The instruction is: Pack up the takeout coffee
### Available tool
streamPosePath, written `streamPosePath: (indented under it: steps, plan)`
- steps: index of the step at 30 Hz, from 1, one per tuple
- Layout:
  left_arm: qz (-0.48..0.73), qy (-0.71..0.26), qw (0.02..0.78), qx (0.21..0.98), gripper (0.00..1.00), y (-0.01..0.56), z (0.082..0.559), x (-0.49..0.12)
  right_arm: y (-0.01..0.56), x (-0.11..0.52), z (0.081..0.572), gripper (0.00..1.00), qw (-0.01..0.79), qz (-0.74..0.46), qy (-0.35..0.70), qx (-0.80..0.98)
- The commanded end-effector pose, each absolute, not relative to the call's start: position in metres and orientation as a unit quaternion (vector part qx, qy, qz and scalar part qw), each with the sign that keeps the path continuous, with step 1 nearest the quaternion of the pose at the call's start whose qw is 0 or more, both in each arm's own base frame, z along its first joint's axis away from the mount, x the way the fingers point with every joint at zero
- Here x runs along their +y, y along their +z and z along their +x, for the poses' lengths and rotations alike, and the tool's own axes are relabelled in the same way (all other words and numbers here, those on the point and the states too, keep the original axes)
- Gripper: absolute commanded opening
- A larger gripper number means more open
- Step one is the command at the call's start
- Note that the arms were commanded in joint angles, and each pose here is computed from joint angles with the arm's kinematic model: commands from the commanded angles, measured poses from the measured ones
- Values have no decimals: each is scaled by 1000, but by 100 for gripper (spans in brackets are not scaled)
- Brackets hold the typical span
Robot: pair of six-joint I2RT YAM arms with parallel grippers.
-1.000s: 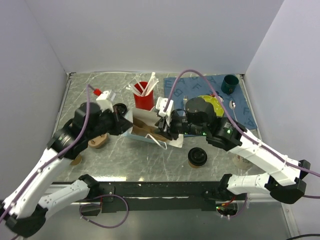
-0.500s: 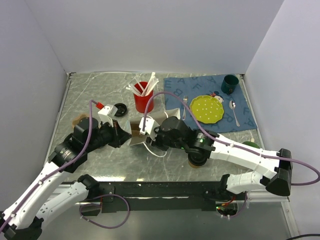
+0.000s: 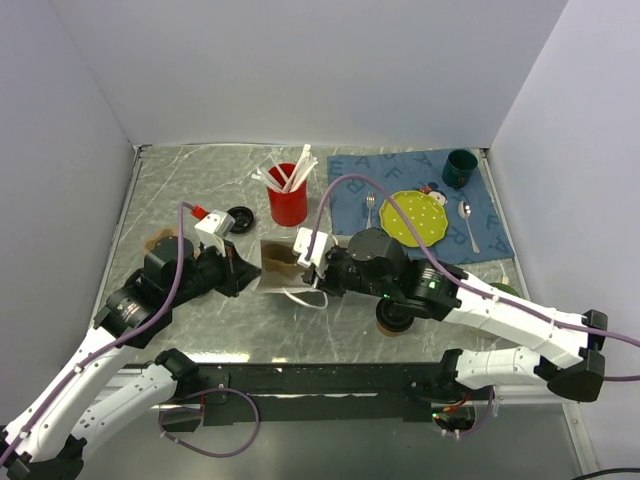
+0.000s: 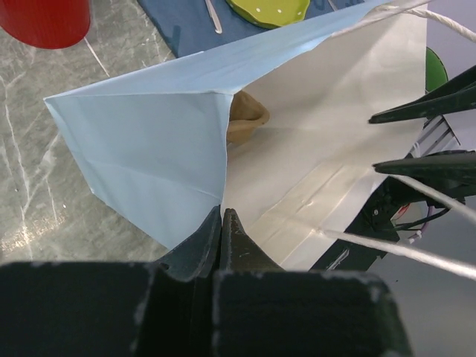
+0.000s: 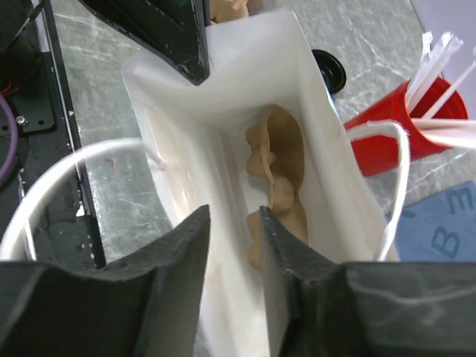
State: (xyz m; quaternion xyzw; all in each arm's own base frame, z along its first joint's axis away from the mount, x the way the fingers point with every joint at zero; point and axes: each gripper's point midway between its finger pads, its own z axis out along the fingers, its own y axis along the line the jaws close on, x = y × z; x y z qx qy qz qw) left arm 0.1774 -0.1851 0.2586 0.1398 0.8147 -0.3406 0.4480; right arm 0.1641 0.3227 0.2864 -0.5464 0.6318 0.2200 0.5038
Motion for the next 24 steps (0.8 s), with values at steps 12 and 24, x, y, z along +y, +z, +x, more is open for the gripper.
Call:
streamPosePath:
  steps: [12,24]
  plan:
    - [128,-357,459,803,19,272,175,-186,235,338,189,31,493,-580,145,632]
    - [86,-372,397,835,51,270,153,-181,204,331,163,36,461,-596,166,636]
